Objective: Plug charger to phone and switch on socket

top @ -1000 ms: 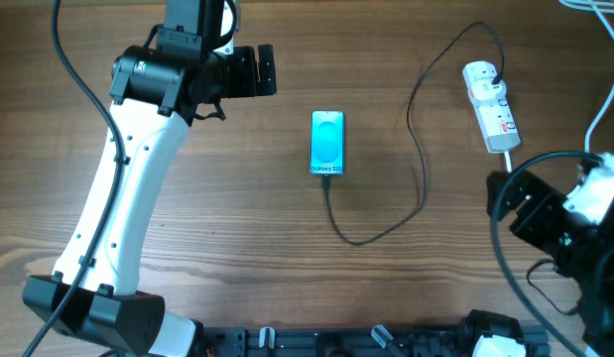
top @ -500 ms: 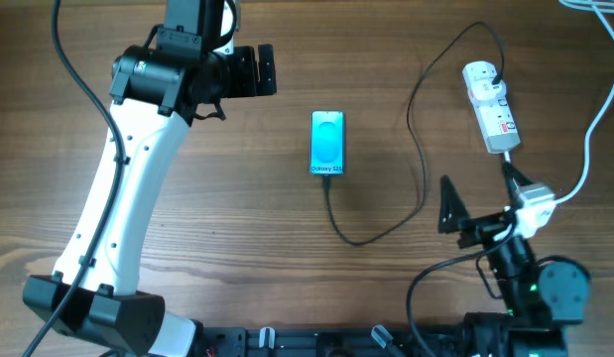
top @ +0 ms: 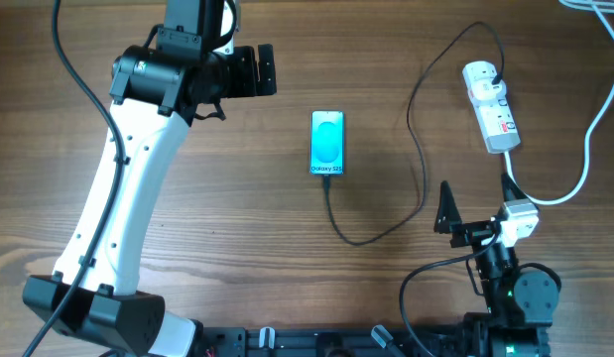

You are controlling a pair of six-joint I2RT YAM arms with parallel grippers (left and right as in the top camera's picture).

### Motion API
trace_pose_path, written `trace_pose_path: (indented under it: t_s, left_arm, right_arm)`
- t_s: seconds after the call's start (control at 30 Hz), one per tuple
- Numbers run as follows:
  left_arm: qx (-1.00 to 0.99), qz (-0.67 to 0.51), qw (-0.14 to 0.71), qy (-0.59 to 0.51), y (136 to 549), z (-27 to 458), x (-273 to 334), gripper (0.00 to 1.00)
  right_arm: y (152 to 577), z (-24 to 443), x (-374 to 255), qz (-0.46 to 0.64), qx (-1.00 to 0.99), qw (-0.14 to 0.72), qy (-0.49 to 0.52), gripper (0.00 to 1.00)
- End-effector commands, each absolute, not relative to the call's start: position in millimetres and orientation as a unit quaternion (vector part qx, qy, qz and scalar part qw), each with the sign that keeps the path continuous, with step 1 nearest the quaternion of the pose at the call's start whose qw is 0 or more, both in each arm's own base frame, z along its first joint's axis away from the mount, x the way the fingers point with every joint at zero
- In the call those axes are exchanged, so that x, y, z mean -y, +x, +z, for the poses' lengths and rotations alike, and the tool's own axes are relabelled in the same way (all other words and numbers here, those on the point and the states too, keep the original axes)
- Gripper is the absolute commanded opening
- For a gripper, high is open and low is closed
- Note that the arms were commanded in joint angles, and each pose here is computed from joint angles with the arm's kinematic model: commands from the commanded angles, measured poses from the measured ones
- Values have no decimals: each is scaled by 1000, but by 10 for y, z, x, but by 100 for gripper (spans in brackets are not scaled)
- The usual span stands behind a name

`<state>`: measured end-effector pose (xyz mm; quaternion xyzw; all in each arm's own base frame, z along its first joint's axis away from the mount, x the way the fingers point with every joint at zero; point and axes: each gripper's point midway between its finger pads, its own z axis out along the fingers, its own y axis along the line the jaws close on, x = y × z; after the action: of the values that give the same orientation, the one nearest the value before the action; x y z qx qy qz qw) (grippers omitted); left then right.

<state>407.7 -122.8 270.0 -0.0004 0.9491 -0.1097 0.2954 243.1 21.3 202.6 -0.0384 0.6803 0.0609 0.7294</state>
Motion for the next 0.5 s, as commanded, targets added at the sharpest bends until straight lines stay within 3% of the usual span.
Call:
trace_pose_path:
  t_s: [0.0,0.47]
  left_arm:
    - [-951,-102,292,1,4093,2652,1204,100]
    - [-951,-102,292,1,4093,2652,1204,100]
  right_arm:
    - [2449,1924,-180,53,-681,730,-31,100]
    - [2452,1767,-245,57,-703,708,-39,100]
